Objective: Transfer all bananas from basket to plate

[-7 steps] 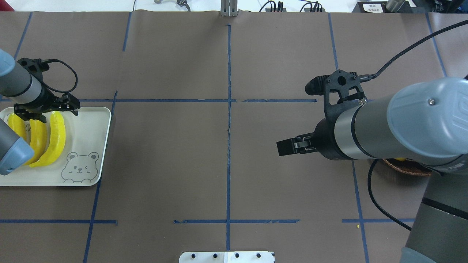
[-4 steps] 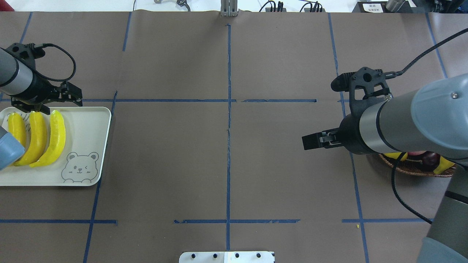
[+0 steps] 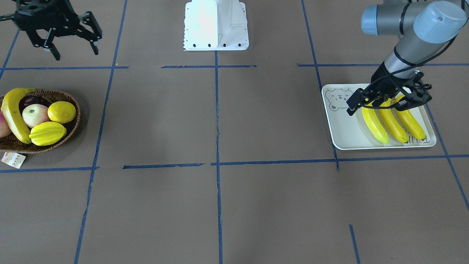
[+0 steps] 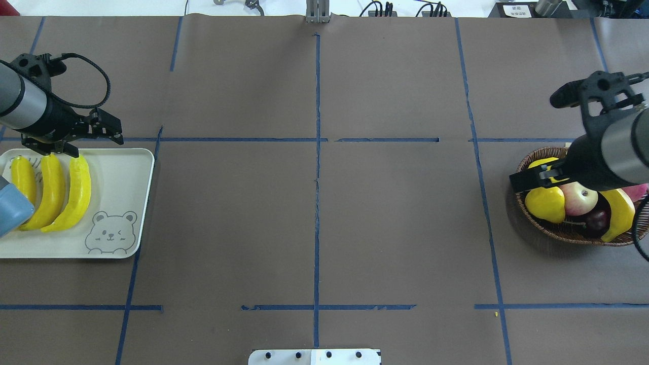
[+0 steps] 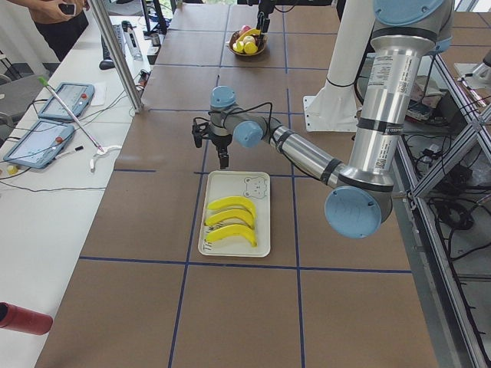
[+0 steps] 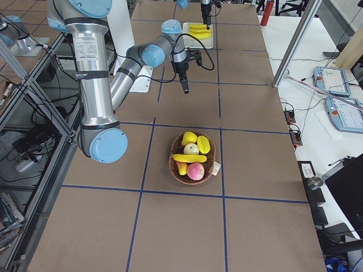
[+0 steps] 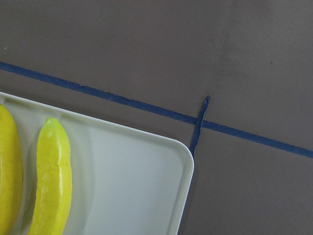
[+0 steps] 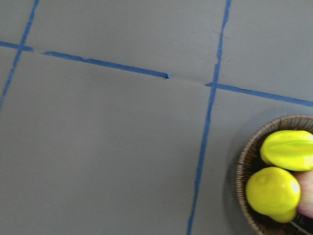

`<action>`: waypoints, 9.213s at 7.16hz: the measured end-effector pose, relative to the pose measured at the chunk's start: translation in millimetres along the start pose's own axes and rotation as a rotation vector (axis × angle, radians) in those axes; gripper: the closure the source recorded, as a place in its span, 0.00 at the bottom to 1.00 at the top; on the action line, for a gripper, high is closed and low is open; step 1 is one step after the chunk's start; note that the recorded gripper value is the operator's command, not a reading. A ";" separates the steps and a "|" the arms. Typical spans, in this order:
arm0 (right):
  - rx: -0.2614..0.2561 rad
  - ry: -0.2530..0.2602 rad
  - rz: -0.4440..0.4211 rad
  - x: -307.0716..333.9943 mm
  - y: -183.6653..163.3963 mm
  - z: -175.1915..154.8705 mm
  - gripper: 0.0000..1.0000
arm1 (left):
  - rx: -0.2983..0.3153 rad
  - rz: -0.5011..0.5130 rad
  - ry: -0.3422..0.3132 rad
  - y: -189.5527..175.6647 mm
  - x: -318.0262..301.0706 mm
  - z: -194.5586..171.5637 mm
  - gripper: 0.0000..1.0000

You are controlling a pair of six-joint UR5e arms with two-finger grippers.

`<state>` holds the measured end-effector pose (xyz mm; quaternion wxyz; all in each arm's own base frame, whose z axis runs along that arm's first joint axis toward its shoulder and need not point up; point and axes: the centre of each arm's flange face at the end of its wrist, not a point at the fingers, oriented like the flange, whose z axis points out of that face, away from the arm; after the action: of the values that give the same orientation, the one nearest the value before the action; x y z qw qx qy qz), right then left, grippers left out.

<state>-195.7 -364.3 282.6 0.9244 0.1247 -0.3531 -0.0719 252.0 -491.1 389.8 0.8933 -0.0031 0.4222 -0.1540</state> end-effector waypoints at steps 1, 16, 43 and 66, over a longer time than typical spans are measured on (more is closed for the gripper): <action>-0.034 0.003 -0.026 40.3 -4.2 -0.5 0.00 | 0.003 -0.009 0.010 1.4 5.7 -3.5 0.00; -0.194 -0.152 0.043 287.0 61.6 184.3 0.00 | 0.007 -0.004 0.033 4.1 23.2 -9.0 0.00; 0.303 -0.385 0.055 -248.5 -69.3 84.1 0.98 | -0.056 -0.243 0.600 71.5 222.8 -5.9 0.00; 0.308 -0.387 0.056 -254.7 -38.9 44.8 0.00 | 0.038 -0.188 0.392 65.6 213.9 49.2 1.00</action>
<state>-416.0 -353.4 142.2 0.8113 0.2381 -0.5337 -0.0143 434.6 -494.2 251.4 0.7758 0.0045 0.5826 -0.2423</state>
